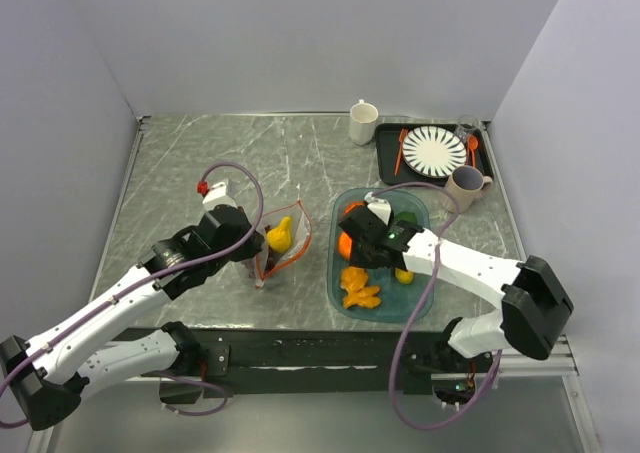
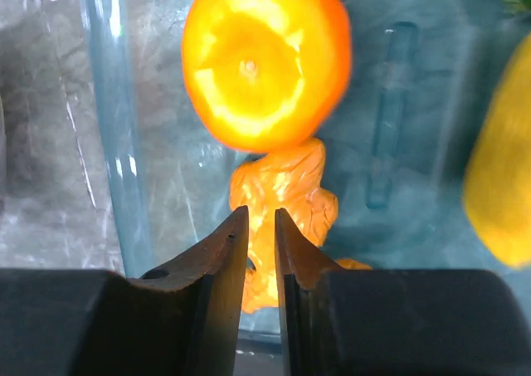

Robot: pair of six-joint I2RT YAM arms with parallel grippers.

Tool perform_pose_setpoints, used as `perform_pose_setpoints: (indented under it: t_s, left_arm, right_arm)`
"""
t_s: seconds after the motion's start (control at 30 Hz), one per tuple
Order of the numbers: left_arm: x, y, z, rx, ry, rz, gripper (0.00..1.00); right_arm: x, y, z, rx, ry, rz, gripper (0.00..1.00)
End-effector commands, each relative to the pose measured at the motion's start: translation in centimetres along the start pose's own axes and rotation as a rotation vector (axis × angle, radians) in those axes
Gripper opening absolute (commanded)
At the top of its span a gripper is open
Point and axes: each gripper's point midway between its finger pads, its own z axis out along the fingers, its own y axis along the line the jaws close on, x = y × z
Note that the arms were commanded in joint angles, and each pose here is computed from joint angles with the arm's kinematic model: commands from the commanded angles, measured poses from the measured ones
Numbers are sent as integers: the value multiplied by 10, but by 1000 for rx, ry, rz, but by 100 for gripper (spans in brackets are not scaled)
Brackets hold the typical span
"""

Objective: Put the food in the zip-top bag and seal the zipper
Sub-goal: Pick up the fake vegetable from the bin.

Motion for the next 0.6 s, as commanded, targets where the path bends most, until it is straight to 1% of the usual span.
perform_pose_setpoints:
  t_s: [0.0, 0.03, 0.1, 0.2, 0.23, 0.3, 0.33, 0.37, 0.4, 0.47, 0.5, 0.57]
  left_arm:
    - [-4, -7, 0, 31, -16, -10, 1]
    - [-4, -7, 0, 29, -15, -7, 1]
    - [-6, -5, -1, 19, -18, -7, 1]
    - [-9, -6, -3, 27, -32, -10, 1]
    - [-10, -6, -3, 30, -36, -10, 1]
    - [-11, -7, -4, 26, -36, -6, 1]
    - [-10, -7, -3, 21, -31, -1, 1]
    - [-10, -7, -3, 19, -28, 2, 1]
    - [-11, -8, -3, 25, -29, 1, 1]
    - [-9, -9, -2, 29, -23, 4, 1]
    - [-7, -8, -1, 26, -18, 6, 1]
    - [-7, -7, -1, 30, -19, 4, 1]
  right_arm:
    - [2, 20, 19, -113, 62, -16, 26]
    - [-1, 12, 20, -63, 43, -24, 27]
    - [-1, 8, 19, -44, 41, -31, 28]
    - [-3, 15, 6, -76, 9, -55, 32]
    - [-3, 15, 3, -73, 3, -52, 38]
    - [-1, 10, -1, -69, 7, -57, 46]
    - [-2, 6, -1, -55, 5, -54, 57]
    - [-1, 1, 1, -57, 30, -36, 67]
    - [2, -2, 3, -85, 55, -51, 72]
    - [5, -12, 7, -91, 87, -19, 74]
    - [4, -21, 6, -90, 74, -17, 74]
    - [3, -25, 0, -130, 60, -11, 76]
